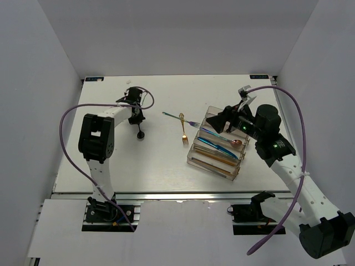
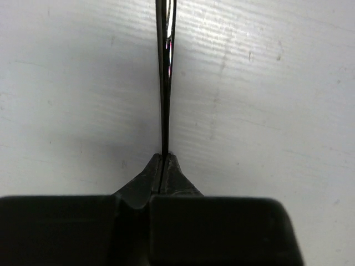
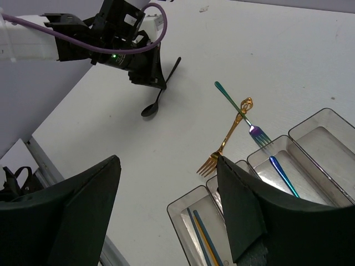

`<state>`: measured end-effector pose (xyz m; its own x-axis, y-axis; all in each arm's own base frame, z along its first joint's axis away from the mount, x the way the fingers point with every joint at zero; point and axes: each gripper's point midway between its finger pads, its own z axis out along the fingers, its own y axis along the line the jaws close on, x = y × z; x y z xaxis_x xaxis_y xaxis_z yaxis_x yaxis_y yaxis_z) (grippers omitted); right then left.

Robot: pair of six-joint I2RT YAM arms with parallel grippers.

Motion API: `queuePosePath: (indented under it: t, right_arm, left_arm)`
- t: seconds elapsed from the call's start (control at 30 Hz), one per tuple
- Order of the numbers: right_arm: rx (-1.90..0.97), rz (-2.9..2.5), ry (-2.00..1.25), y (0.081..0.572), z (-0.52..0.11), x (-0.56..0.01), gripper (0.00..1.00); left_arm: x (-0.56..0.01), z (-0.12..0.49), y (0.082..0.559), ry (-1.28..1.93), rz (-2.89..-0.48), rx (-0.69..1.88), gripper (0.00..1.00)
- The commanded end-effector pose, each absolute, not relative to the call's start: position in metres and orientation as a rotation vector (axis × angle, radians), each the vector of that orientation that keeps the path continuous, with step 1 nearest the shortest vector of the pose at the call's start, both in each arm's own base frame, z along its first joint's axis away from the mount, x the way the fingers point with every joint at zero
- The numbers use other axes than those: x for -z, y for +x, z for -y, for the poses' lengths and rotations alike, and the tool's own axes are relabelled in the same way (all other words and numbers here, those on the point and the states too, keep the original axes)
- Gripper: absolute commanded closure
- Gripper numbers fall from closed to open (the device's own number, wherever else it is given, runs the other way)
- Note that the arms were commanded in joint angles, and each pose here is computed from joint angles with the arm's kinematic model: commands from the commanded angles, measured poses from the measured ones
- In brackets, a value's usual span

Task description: Sort the eating utensils into containers

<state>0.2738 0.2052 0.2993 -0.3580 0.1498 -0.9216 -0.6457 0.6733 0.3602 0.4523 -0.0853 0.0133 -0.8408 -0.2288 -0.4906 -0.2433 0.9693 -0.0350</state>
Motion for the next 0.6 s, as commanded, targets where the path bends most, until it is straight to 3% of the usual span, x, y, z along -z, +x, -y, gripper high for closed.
queuePosePath:
  t: [0.0,0.13,0.3,0.43,0.57]
  right_arm:
    - [-0.913,-1.682,-0.423,0.265,-0.208,-0.317,0.25]
    - [-0.969,-1.643,-0.463,0.259,-0.216,-0.322,0.22]
    - [-1.002,-1.672,-0.427,0.268,-0.221,-0.312,0.21]
    - [-1.058,-1.742,-0.285,0.285,-0.226,-0.295,0.24]
    - [-1.150,-1.824,-0.110,0.305,-0.241,-0.268,0.26]
  left_arm:
    - [0.035,0.089,0.389,-0.371,-2.785,-0.102,1.00]
    - [0.030,0.095,0.366,-0.385,-2.737,-0.154,1.00]
    - [-0.030,0.101,0.369,-0.396,-2.547,-0.088,1.00]
    - [-0.099,0.134,0.360,-0.280,-2.380,0.152,1.00]
    - [-0.129,0.165,0.342,-0.183,-2.293,0.436,1.00]
